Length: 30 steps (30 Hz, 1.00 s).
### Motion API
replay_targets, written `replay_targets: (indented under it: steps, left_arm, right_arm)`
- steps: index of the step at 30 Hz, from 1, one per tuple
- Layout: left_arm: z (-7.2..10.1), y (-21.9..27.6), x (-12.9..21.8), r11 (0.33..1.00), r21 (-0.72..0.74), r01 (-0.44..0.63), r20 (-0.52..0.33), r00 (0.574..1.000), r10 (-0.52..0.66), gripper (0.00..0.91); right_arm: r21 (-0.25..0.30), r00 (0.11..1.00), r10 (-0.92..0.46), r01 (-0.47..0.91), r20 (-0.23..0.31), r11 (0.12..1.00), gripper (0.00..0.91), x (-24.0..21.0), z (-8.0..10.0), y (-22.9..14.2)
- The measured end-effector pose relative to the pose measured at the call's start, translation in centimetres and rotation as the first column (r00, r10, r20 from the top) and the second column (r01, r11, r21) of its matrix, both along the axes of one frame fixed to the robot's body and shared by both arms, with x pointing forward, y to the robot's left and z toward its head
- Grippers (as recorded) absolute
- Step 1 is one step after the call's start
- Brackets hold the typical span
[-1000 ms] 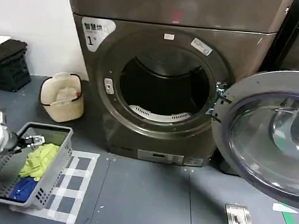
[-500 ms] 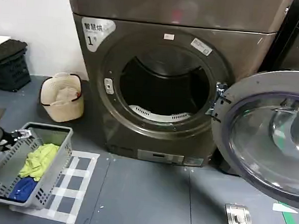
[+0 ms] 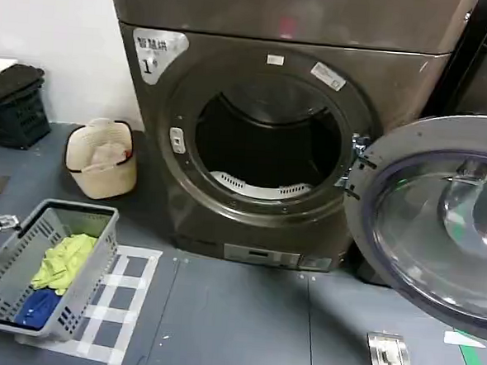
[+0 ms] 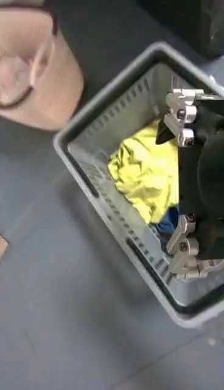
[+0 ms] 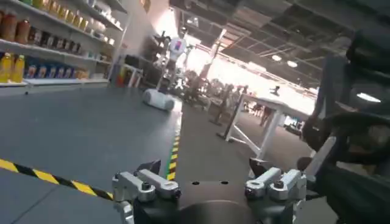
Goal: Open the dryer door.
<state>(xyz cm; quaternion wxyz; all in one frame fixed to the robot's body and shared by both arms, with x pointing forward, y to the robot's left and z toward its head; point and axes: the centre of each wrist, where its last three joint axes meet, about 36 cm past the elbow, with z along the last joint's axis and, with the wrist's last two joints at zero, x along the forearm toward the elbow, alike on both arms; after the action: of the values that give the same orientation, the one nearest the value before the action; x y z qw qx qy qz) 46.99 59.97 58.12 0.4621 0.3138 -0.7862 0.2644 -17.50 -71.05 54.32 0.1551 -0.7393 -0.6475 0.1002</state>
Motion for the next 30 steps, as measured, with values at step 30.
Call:
replay_targets:
  steps: [30]
  left_arm:
    - [-2.1, -0.2, -0.4, 0.997, -0.071, -0.011, -0.058, 0.998, 0.007, 0.907]
  right_arm:
    - [-0.015, 1.000, -0.011, 0.011, 0.029, 1.000, 0.907, 0.1, 0.0, -0.1]
